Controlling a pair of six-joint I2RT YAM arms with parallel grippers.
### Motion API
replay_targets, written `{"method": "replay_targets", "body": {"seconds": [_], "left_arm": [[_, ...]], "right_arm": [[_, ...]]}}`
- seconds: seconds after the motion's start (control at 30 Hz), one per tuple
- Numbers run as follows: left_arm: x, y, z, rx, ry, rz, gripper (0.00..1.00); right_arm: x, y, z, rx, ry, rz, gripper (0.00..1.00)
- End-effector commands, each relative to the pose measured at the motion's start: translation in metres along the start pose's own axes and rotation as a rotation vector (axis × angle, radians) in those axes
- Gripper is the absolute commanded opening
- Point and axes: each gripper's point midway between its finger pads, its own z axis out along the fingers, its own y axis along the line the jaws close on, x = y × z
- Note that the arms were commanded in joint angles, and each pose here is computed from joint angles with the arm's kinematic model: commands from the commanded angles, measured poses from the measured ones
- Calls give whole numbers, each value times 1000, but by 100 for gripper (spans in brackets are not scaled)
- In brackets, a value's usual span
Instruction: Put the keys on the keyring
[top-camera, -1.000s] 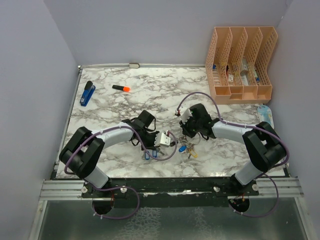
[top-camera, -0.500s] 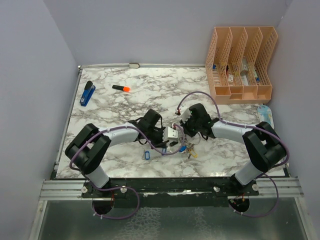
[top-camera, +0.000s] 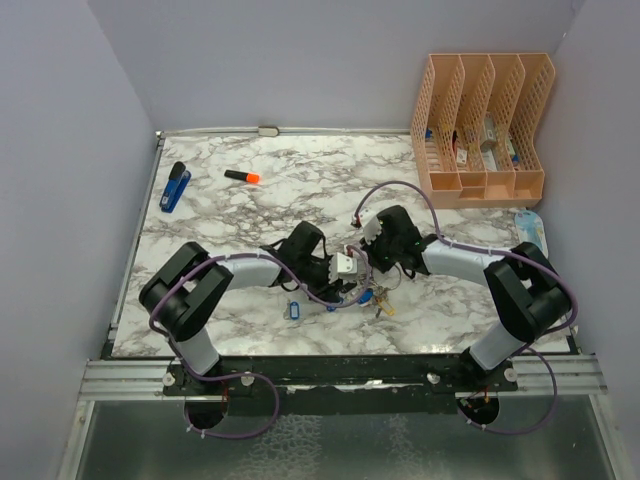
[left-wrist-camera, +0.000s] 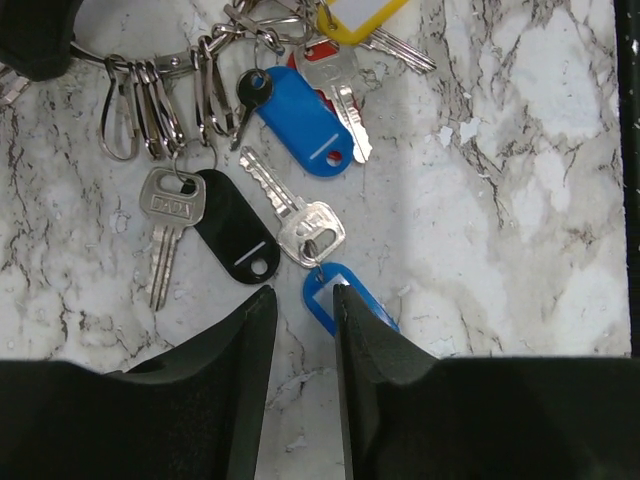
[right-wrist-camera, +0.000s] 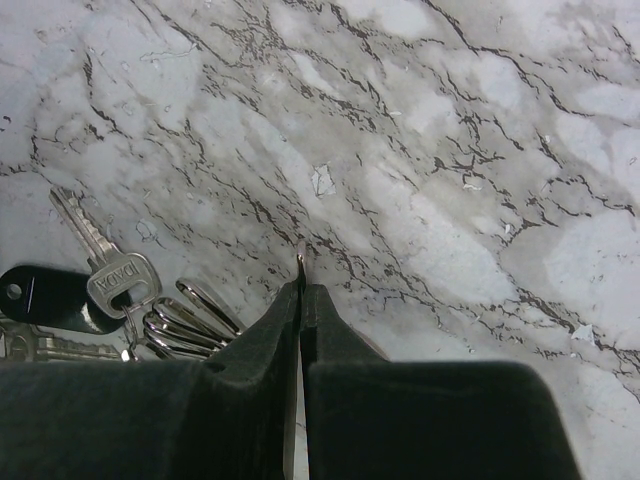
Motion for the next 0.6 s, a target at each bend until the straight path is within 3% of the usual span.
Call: {"method": "replay_targets", "body": {"seconds": [0.0, 0.27, 0.57], "left_arm": [[-11, -10, -6, 7, -58, 25, 33], [-28, -15, -4, 26, -136, -42, 34], [-47, -12, -2, -12, -297, -57, 34]], "right_arm": [[14, -8, 3, 47, 65, 12, 1], [10, -17, 4, 81, 36, 54, 1], [21, -66, 3, 207, 69, 176, 1]]}}
